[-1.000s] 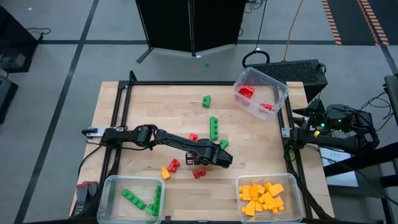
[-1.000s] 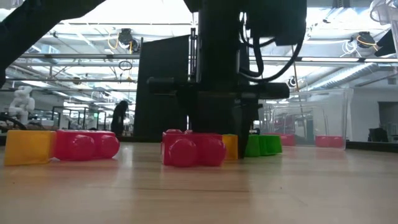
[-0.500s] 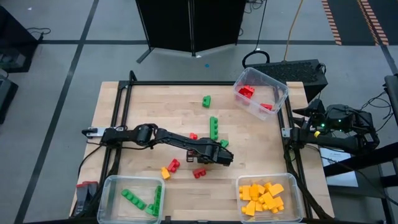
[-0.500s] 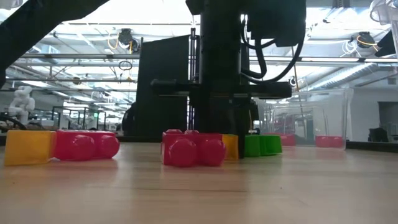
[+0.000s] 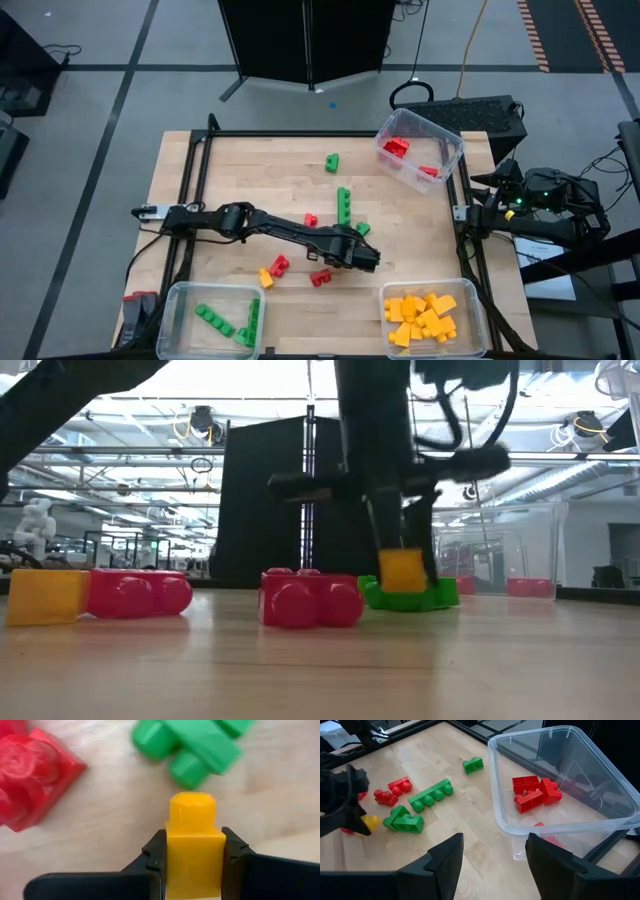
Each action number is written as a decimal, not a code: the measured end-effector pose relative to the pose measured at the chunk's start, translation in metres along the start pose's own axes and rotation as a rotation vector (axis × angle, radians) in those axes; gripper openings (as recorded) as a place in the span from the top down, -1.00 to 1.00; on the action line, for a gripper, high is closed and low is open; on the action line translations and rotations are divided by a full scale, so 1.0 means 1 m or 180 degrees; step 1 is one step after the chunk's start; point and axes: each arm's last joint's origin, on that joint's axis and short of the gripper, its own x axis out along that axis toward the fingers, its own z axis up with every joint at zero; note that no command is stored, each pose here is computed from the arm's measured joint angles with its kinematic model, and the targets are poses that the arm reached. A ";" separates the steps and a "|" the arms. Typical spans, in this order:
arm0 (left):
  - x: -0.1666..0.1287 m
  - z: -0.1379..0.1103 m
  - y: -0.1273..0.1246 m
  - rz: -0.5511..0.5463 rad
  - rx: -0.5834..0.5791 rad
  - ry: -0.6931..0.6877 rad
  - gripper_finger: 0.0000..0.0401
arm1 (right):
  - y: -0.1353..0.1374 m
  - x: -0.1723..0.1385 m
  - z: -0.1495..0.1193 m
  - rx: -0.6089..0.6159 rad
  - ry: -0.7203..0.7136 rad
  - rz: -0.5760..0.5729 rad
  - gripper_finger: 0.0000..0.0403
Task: Sort blocks
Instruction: Put the yellow game piece into the bottom right transparent bin
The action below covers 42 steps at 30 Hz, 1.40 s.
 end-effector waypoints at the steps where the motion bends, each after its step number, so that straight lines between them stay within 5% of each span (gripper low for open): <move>1: -0.003 -0.001 -0.001 -0.0038 0.0029 -0.0025 0.71 | 0.000 0.000 0.000 0.0001 0.0000 0.0000 -0.03; 14: -0.057 -0.012 -0.032 -0.1375 0.0446 -0.0494 0.71 | 0.000 0.000 0.000 0.0117 -0.0002 0.0002 -0.03; 19: -0.082 -0.023 -0.052 -0.2195 0.0900 -0.0855 0.71 | 0.000 0.000 0.000 0.0184 -0.0003 0.0003 -0.03; 25: -0.101 -0.038 -0.065 -0.2787 0.1433 -0.1330 0.71 | 0.000 0.000 0.000 0.0255 -0.0010 -0.0005 -0.03; 37: -0.113 -0.082 -0.062 -0.2532 0.3326 -0.2403 0.71 | 0.000 0.000 0.000 0.0313 -0.0010 -0.0006 -0.03; 42: -0.116 -0.095 -0.060 -0.2509 0.3646 -0.2527 0.71 | 0.000 0.000 0.000 0.0314 -0.0010 -0.0008 -0.03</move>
